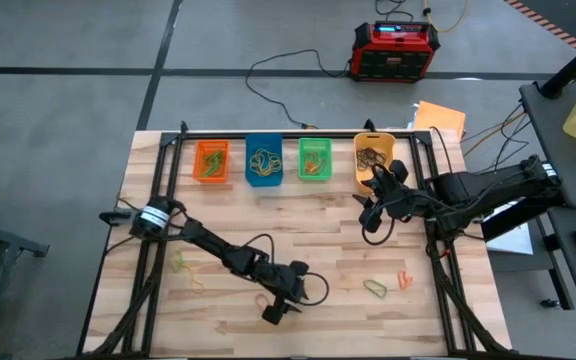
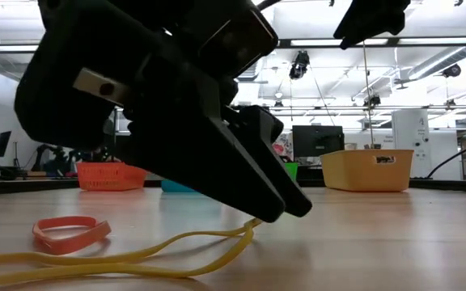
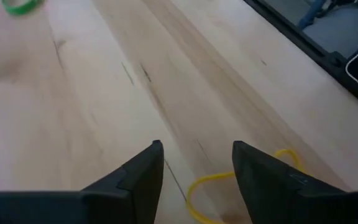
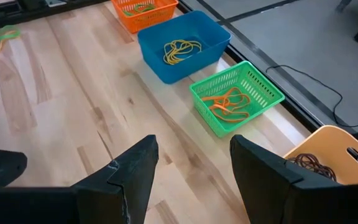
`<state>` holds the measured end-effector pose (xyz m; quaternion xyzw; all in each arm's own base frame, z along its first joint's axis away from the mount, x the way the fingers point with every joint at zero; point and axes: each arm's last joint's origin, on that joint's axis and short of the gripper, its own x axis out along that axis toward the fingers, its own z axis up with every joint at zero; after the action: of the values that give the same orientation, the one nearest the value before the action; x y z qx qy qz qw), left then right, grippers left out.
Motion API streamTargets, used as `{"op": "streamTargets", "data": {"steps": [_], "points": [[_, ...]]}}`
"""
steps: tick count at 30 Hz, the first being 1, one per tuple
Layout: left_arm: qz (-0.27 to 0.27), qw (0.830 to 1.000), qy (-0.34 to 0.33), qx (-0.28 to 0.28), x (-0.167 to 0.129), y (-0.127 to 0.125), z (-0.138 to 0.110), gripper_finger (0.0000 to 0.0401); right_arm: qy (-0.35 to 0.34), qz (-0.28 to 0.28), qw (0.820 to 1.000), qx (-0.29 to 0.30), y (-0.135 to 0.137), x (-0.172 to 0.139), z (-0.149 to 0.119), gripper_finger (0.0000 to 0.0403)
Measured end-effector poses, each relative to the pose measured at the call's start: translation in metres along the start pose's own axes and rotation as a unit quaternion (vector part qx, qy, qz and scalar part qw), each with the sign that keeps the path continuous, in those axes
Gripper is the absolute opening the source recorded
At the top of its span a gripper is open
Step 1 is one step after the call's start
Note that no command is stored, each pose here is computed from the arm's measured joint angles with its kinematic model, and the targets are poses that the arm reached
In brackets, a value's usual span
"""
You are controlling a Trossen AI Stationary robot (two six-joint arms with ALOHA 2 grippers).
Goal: Sort rubber bands into baskets
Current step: Put the yellow rubber band into the blue bin
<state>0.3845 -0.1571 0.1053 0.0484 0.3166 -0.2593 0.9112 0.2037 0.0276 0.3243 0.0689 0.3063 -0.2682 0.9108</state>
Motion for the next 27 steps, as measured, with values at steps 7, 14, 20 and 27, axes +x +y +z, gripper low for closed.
{"op": "streamTargets", "data": {"steps": [7,14,20,27], "points": [[-0.006,0.999,0.046,-0.013,-0.003,-0.002,-0.007,0.0166,0.001,0.000,1.000,-0.001,0.000,0.001,-0.001,0.0196],[-0.013,0.998,0.055,-0.002,-0.003,-0.002,-0.008,0.0146,0.006,-0.002,1.000,-0.007,0.000,0.003,-0.004,0.0196],[-0.015,0.998,0.066,0.004,-0.004,-0.002,-0.010,0.0024,0.012,-0.006,1.000,-0.013,0.000,0.006,-0.008,0.0196],[-0.021,0.997,0.076,0.008,-0.015,-0.004,-0.004,0.0001,0.016,-0.009,1.000,-0.017,0.000,0.008,-0.012,0.0196]]}}
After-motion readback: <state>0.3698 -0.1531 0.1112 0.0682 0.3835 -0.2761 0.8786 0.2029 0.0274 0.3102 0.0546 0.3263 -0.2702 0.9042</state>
